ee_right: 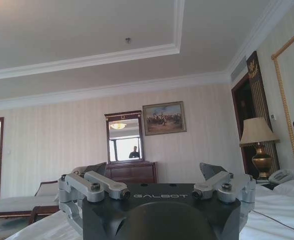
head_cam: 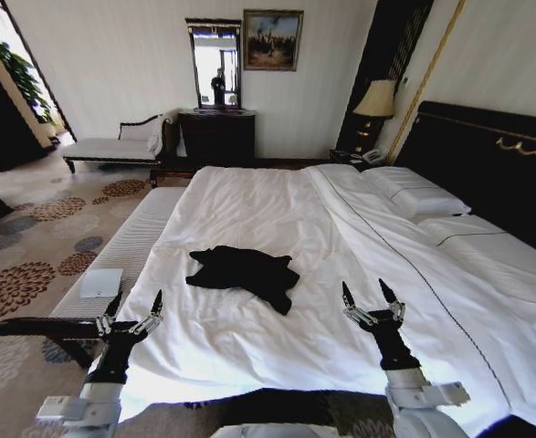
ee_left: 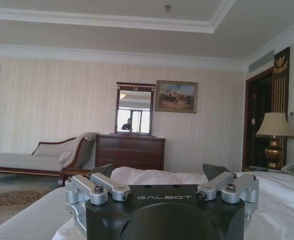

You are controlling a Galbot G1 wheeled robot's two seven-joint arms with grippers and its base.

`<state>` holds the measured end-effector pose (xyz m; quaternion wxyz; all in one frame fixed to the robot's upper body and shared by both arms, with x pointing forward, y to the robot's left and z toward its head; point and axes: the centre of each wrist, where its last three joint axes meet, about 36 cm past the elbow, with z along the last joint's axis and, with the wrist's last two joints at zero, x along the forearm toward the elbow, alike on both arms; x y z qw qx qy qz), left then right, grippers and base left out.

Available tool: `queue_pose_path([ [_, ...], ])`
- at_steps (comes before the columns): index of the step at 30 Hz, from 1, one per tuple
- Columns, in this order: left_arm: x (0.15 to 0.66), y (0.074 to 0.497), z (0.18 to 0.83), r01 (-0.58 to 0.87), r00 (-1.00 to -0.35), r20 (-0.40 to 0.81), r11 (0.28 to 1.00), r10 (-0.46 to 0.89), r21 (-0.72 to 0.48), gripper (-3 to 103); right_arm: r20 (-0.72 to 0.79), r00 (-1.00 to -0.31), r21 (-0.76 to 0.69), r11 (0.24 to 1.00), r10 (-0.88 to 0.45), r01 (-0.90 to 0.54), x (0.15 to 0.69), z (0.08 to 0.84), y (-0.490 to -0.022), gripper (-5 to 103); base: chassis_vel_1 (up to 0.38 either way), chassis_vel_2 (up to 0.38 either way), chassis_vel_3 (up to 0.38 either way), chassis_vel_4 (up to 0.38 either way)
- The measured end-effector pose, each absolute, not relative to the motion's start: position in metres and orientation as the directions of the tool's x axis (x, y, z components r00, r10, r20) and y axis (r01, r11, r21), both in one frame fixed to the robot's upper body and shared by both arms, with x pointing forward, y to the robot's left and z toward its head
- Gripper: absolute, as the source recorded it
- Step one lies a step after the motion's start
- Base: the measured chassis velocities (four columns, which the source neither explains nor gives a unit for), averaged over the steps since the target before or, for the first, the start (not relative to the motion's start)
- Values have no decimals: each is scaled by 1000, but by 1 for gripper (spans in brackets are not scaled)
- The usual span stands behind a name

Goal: Fold the clothes on the bed.

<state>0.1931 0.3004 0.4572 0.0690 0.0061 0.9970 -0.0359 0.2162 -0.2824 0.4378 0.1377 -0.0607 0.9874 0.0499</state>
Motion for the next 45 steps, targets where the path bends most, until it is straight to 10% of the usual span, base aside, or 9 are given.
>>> queue_pose_path([
  [45,193,301,450,6,-991,-131,998,-3,-63,100,-303,-945,35,990,-119,-136,216,429,-285,100,-33,42,33,-41],
])
